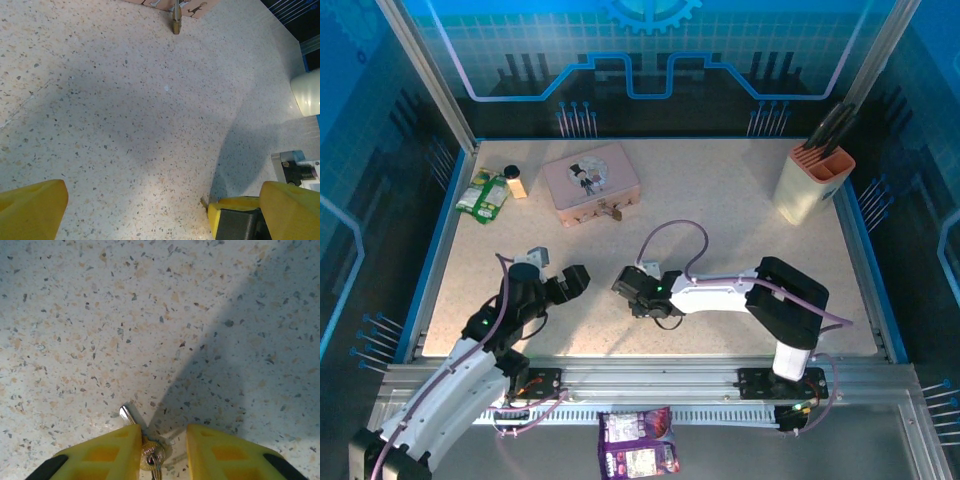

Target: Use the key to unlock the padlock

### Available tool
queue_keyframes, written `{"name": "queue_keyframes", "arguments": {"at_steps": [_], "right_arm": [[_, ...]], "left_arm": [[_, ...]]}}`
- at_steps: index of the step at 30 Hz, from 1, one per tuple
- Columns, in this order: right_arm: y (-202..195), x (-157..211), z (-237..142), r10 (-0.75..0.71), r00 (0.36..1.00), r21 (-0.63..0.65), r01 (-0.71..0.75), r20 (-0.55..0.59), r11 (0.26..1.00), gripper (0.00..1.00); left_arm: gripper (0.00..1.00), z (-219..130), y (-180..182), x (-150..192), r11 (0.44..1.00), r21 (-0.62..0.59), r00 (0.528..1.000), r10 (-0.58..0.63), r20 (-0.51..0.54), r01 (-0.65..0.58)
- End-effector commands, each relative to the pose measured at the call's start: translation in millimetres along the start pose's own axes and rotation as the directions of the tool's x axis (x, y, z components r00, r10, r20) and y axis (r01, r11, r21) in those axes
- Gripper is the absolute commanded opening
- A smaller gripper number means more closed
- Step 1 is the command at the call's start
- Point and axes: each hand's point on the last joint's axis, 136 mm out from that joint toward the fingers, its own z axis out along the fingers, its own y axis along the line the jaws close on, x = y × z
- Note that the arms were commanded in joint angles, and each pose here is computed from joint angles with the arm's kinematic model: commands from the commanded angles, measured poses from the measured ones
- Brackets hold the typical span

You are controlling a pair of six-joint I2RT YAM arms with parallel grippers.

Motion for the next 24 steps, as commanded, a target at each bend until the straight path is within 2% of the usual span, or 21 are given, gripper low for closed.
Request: {"name": "queue_keyframes", "arguments": {"at_steps": [1,13,16,19,24], "right_arm": [[-10,33,8,-0.045,0.994,0.082,0.054,-0.098,0.995,0.30],[-9,49,0,-0.089,0.987,0.127,0.106,-0.135,0.986,0.27],[-7,53,0,-0.088,0.985,0.119,0.107,-0.149,0.987,0.22],[-2,56,1,-0.098,0.982,0.111,0.117,-0.164,0.987,0.13],[-3,46,-8,-0.089,0.990,0.105,0.101,-0.113,0.989,0.00]], "left_arm": [[0.99,-7,-1,-6,0.999,-0.011,0.999,0.038,0.027,-0.037],[0.99,-16,6,-7,0.997,-0.029,0.996,0.072,0.060,-0.071],[0.99,-17,8,-8,0.996,-0.033,0.994,0.081,0.069,-0.079],[0.99,-18,7,-8,0.996,-0.033,0.994,0.087,0.073,-0.085],[0.99,-17,7,-7,0.997,-0.030,0.994,0.080,0.069,-0.078]]}}
